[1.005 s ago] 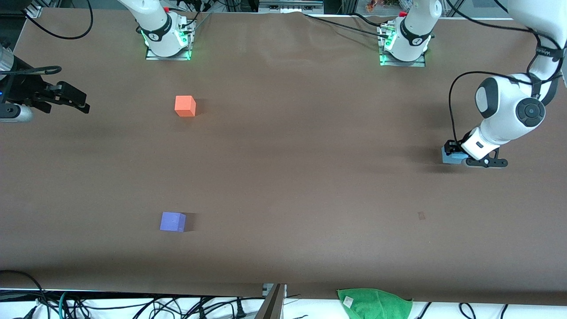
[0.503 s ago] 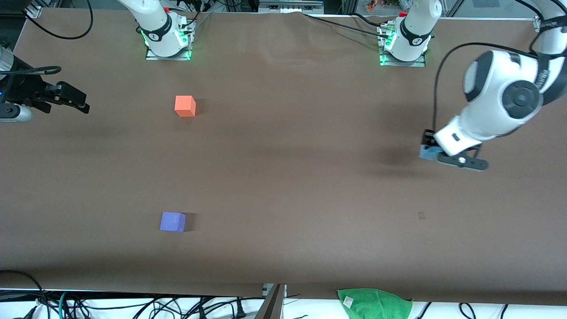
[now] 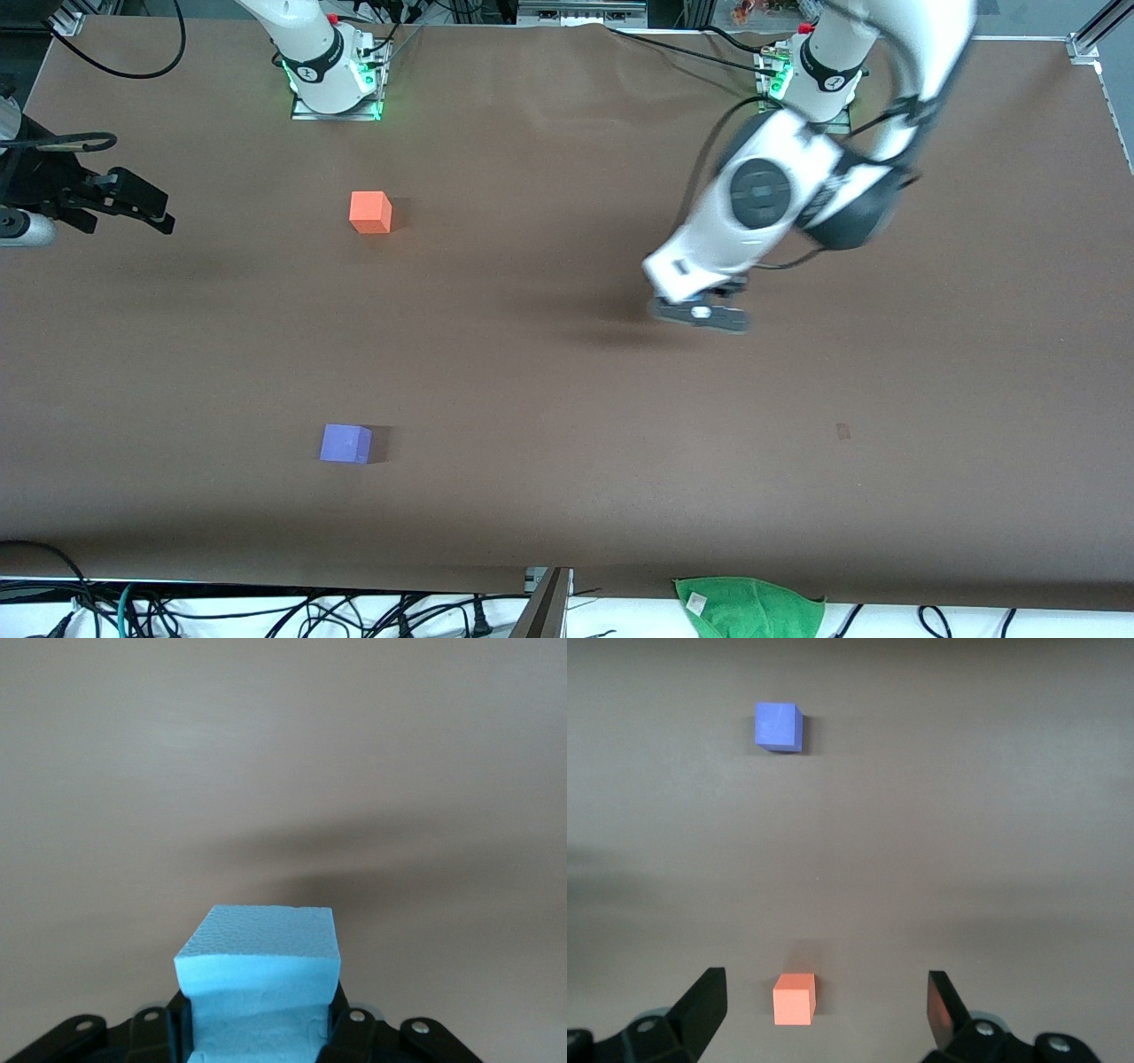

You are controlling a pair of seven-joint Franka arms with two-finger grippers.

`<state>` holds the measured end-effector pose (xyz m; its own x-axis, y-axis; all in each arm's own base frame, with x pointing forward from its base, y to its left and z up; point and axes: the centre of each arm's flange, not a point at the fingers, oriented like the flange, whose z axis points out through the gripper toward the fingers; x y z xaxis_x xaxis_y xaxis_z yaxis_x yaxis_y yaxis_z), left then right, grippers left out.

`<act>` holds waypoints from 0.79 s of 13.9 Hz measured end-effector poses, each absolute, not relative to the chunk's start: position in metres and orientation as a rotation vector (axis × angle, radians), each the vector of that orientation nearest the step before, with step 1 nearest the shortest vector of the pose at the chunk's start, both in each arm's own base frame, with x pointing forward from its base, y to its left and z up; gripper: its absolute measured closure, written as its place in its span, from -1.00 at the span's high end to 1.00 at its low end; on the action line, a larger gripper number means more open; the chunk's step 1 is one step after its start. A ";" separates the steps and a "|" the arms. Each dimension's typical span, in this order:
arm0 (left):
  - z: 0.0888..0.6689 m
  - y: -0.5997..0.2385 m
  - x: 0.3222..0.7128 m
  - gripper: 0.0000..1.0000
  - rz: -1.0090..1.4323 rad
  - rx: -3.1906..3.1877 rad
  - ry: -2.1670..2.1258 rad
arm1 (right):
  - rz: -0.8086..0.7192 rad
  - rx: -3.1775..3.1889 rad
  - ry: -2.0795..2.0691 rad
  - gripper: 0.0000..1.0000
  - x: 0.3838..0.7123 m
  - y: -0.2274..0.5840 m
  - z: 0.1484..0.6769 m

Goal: Place blue block between orange and purple blocks
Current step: 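Carry the light blue cube with the left gripper toward the table middle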

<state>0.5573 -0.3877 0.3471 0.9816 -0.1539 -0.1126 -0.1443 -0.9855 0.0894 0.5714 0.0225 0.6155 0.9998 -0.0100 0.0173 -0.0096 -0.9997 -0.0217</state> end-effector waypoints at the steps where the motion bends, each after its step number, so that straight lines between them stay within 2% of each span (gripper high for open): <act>1: 0.322 -0.418 0.552 0.08 -0.163 3.057 -0.227 | -0.042 -3.119 0.016 1.00 0.573 0.022 0.616; 5: 0.212 -0.488 0.523 0.08 -0.036 3.116 -0.127 | -0.044 -3.120 0.017 1.00 0.596 0.024 0.586; 6: 0.195 -0.496 0.519 0.08 -0.004 3.114 -0.113 | -0.029 -3.121 0.018 1.00 0.602 0.024 0.575; 8: 0.196 -0.501 0.520 0.08 0.028 3.117 -0.106 | -0.017 -3.122 0.018 1.00 0.607 0.024 0.567; 10: 0.196 -0.499 0.523 0.37 0.041 3.114 -0.100 | -0.017 -3.122 0.017 1.00 0.608 0.025 0.566; 11: 0.195 -0.496 0.526 0.59 0.048 3.115 -0.093 | -0.008 -3.123 0.016 1.00 0.610 0.025 0.563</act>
<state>0.5261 -0.4963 0.1953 0.9978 -0.0589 0.0316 -0.0597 -0.9979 0.0238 0.6096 0.0251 0.5626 0.9999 -0.0102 0.0047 -0.0101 -0.9998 -0.0191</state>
